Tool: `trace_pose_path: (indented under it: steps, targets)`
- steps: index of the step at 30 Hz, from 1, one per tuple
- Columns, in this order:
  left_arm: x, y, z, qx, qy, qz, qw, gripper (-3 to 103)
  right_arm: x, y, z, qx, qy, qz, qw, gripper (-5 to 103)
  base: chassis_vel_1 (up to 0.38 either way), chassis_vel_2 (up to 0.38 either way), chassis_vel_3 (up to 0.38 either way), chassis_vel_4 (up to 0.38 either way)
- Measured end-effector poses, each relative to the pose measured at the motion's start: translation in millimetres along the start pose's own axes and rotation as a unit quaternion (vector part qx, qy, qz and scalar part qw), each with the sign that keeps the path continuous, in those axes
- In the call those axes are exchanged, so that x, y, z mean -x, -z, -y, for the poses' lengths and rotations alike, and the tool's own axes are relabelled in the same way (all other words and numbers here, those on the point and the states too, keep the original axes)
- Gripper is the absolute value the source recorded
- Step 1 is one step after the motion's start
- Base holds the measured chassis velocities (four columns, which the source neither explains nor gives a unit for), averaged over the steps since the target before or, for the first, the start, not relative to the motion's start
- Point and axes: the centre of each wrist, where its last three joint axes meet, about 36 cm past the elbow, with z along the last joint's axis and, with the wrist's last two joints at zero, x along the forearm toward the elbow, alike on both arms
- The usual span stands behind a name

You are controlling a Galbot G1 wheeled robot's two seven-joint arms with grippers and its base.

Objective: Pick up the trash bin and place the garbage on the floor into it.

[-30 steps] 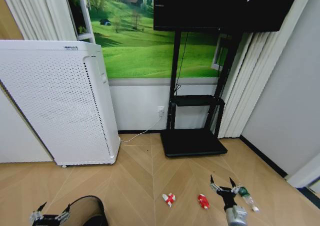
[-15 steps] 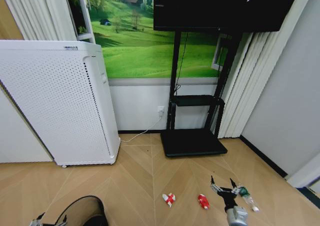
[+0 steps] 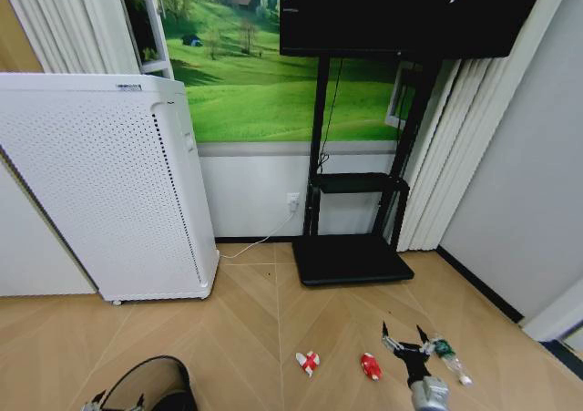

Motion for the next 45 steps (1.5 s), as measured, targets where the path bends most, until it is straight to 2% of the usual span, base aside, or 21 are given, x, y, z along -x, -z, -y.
trace_pose_path:
  steps: [3, 4, 12, 14, 19, 22, 41, 42, 45]
  targets:
    - [1, -2, -1.5, 0.001, 0.005, -0.006, 1.0, 93, 1, -1, 0, 0.0, 0.0, -0.001, 1.0, 100, 0.0, 0.0, 0.0, 0.0]
    - [2, -3, -3.6, 0.002, 0.009, -0.01, 0.9999, 97, 1, -2, -1, 0.0, 0.0, -0.002, 1.0, 100, 0.0, 0.0, 0.0, 0.0]
    - [5, -5, -5.5, -0.004, 0.011, -0.03, 0.9995, 93, 3, -3, -4, 0.001, 0.003, -0.003, 1.0, 100, 0.0, 0.0, 0.0, 0.0]
    - [6, -6, -5.7, -0.01, 0.014, -0.044, 0.9989, 89, 3, -5, -4, 0.0, 0.002, -0.004, 1.0, 100, 0.0, 0.0, 0.0, 0.0]
    - [7, -5, -6.3, -0.014, 0.017, -0.058, 0.9981, 93, 2, -7, -5, 0.0, 0.003, -0.005, 1.0, 100, 0.0, 0.0, 0.0, 0.0]
    - [9, -3, -5.1, -0.029, 0.012, -0.071, 0.997, 93, 2, -8, -7, 0.0, 0.005, -0.006, 1.0, 100, 0.0, 0.0, 0.0, 0.0]
    - [21, -10, -2.8, -0.043, 0.006, -0.085, 0.9954, 93, 1, -9, -7, -0.005, 0.008, -0.006, 1.0, 100, 0.0, 0.0, 0.0, 0.0]
    - [22, -11, -2.7, -0.042, 0.006, -0.085, 0.9954, 96, 0, -9, -7, -0.006, 0.008, -0.006, 1.0, 100, 0.0, 0.0, 0.0, 0.0]
    - [23, -12, -1.9, -0.042, 0.006, -0.086, 0.9954, 93, 0, -10, -7, -0.007, 0.008, -0.005, 1.0, 100, 0.0, 0.0, 0.0, 0.0]
